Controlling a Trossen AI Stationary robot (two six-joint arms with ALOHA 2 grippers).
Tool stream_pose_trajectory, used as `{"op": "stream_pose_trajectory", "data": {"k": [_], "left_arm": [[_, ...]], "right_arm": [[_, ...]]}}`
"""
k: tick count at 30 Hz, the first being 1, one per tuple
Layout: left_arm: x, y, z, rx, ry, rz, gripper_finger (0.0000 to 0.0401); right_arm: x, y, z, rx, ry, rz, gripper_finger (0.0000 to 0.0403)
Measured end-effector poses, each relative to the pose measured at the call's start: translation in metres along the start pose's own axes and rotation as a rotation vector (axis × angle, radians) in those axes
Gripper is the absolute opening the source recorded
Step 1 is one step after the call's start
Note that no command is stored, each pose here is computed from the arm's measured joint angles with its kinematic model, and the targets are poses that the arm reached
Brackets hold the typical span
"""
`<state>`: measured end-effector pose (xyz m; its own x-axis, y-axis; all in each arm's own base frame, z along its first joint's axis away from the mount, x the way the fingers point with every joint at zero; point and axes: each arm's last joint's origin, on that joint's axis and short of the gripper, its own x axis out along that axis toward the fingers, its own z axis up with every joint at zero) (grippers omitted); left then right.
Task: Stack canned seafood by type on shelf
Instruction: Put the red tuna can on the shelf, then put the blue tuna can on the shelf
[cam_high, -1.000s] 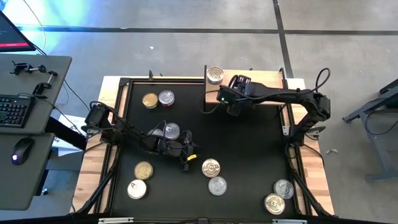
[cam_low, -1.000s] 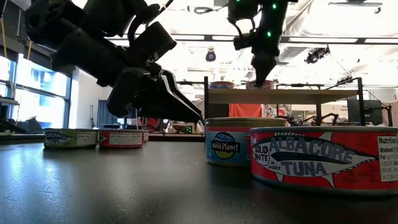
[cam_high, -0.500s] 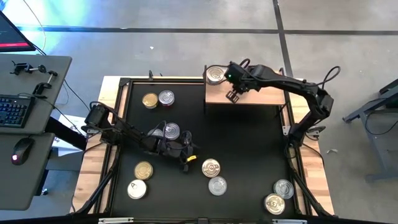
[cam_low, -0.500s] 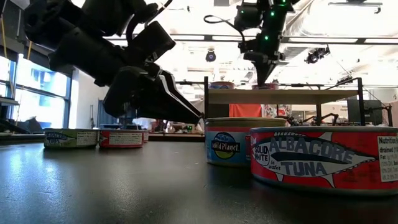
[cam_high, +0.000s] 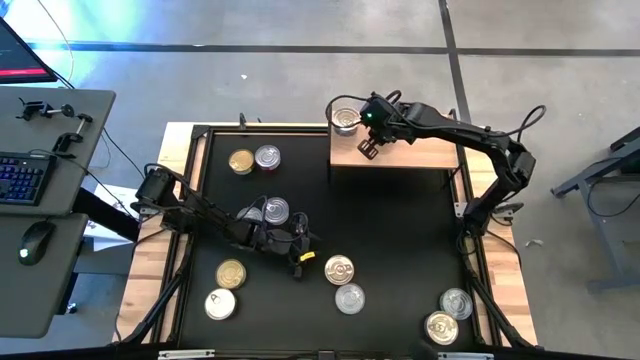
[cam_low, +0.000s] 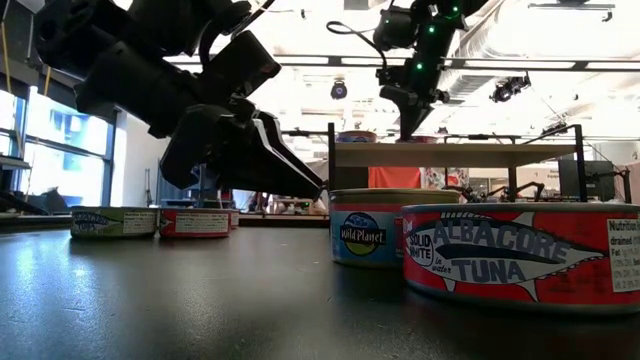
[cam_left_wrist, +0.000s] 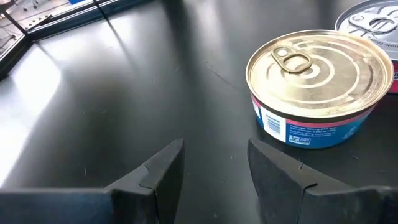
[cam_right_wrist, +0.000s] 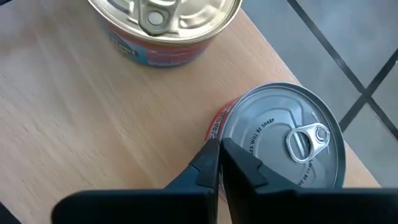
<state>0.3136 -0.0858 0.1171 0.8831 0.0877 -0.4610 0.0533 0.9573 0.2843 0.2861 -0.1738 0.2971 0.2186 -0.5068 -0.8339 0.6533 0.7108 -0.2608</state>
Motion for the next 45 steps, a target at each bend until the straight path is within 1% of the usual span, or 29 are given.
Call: {"op": "stream_pose_trajectory", "data": {"k": [4,7,10,13,16,19,21,24,27,30,32,36,37,39,42,45], "left_arm": [[0.0,0.0,0.0,-0.002,0.0,0.0,0.0167],[0.0,0.0,0.0,-0.004,-0.001,0.0,0.0167],[0.0,0.0,0.0,-0.008,-0.001,0.0,0.0167],[-0.001,-0.004,0.001,-0.007,-0.004,-0.007,0.0167],[-0.004,-0.011,0.002,-0.003,-0.009,-0.007,0.0167],[-0.007,-0.017,0.003,0.001,-0.012,0.024,0.0167],[-0.009,-0.022,0.003,0.009,-0.013,0.044,0.0167],[-0.013,-0.028,0.004,0.017,-0.018,0.061,0.0167],[-0.016,-0.035,0.005,0.024,-0.031,0.047,0.0167],[-0.018,-0.04,0.006,0.03,-0.042,0.031,0.0167],[-0.018,-0.043,0.008,0.034,-0.049,-0.008,0.0167],[-0.016,-0.047,0.018,0.103,-0.097,-0.199,0.0167],[-0.015,-0.048,0.021,0.128,-0.11,-0.229,0.0167],[-0.014,-0.049,0.027,0.192,-0.127,-0.262,0.0167],[-0.011,-0.051,0.037,0.294,-0.132,-0.299,0.0167],[-0.003,-0.051,0.043,0.364,-0.09,-0.32,0.0167]], "right_arm": [[-0.001,0.001,0.0,-0.025,-0.006,-0.066,0.0012],[-0.001,0.002,0.001,-0.035,-0.016,-0.09,0.0037],[-0.006,0.005,0.001,-0.062,-0.019,-0.081,0.0069],[-0.022,0.012,0.002,-0.078,-0.069,-0.06,0.0085],[-0.044,0.031,-0.003,-0.104,-0.129,-0.015,0.0084],[-0.068,0.065,-0.015,-0.173,-0.197,0.065,0.0076],[-0.08,0.092,-0.029,-0.243,-0.226,0.124,0.007],[-0.094,0.135,-0.059,-0.333,-0.233,0.208,0.006],[-0.106,0.17,-0.096,-0.362,-0.219,0.291,0.005],[-0.118,0.197,-0.138,-0.368,-0.176,0.366,0.0043],[-0.126,0.21,-0.163,-0.351,-0.148,0.423,0.0039],[-0.138,0.231,-0.206,-0.288,-0.113,0.562,0.0035],[-0.14,0.235,-0.215,-0.269,-0.115,0.591,0.0035],[-0.144,0.242,-0.231,-0.22,-0.137,0.64,0.0035],[-0.148,0.248,-0.251,-0.149,-0.2,0.68,0.0034],[-0.147,0.252,-0.269,-0.104,-0.282,0.699,0.0034]]}}
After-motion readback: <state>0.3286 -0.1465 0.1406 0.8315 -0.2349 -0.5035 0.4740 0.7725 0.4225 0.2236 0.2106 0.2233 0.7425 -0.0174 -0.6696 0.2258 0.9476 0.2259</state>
